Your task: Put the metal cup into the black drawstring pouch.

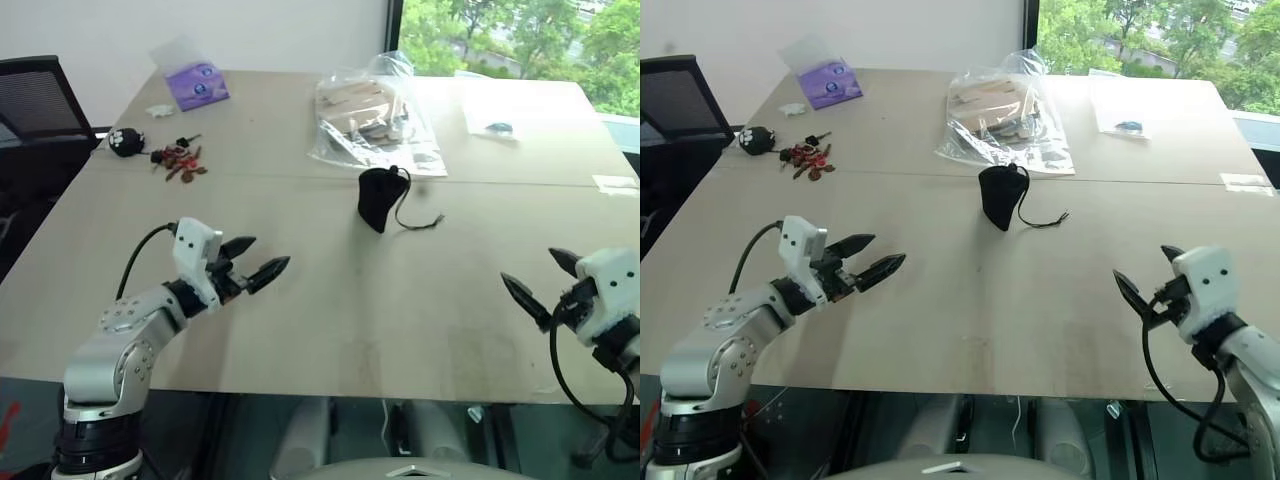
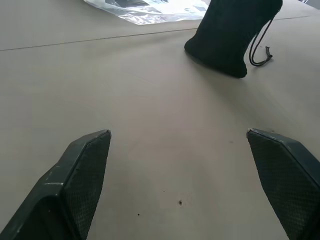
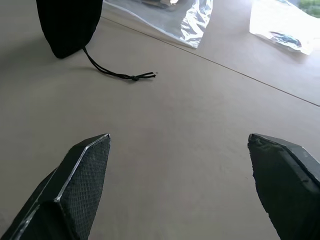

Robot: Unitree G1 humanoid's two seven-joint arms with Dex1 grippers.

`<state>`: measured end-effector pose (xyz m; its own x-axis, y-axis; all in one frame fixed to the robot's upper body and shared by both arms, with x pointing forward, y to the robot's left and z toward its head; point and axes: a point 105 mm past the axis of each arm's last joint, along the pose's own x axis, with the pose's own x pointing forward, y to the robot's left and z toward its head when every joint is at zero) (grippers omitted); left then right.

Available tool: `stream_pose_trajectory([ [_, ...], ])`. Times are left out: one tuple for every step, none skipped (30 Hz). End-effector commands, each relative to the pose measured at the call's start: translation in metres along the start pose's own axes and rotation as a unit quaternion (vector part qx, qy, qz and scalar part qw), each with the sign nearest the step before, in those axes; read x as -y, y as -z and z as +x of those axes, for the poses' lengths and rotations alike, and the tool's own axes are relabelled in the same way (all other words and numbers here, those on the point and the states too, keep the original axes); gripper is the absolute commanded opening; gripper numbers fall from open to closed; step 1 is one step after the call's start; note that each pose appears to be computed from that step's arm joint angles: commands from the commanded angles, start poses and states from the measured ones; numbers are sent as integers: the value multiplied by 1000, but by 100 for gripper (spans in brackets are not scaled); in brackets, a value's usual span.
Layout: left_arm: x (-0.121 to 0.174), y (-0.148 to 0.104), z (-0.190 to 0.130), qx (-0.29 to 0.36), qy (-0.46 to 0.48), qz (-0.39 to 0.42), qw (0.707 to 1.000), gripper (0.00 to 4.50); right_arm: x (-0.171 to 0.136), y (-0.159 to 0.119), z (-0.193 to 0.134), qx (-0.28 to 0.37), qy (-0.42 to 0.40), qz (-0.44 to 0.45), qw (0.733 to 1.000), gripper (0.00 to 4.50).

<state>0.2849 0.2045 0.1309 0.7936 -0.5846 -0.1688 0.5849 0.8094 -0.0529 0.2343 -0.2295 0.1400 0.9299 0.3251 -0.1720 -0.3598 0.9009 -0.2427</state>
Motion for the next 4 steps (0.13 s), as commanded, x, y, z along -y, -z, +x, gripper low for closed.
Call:
stream_pose_trajectory([
  [4,-18,-6,30,0,22,999,450,6,-9,-8,25,12,-20,999,447],
  [5,-18,-6,30,2,20,999,450,6,-8,-8,26,12,-20,999,447],
  [6,-18,-6,30,6,16,999,450,6,-8,-9,28,11,-21,999,447],
  [8,-17,-5,28,10,12,999,450,6,-8,-9,30,9,-21,999,447],
])
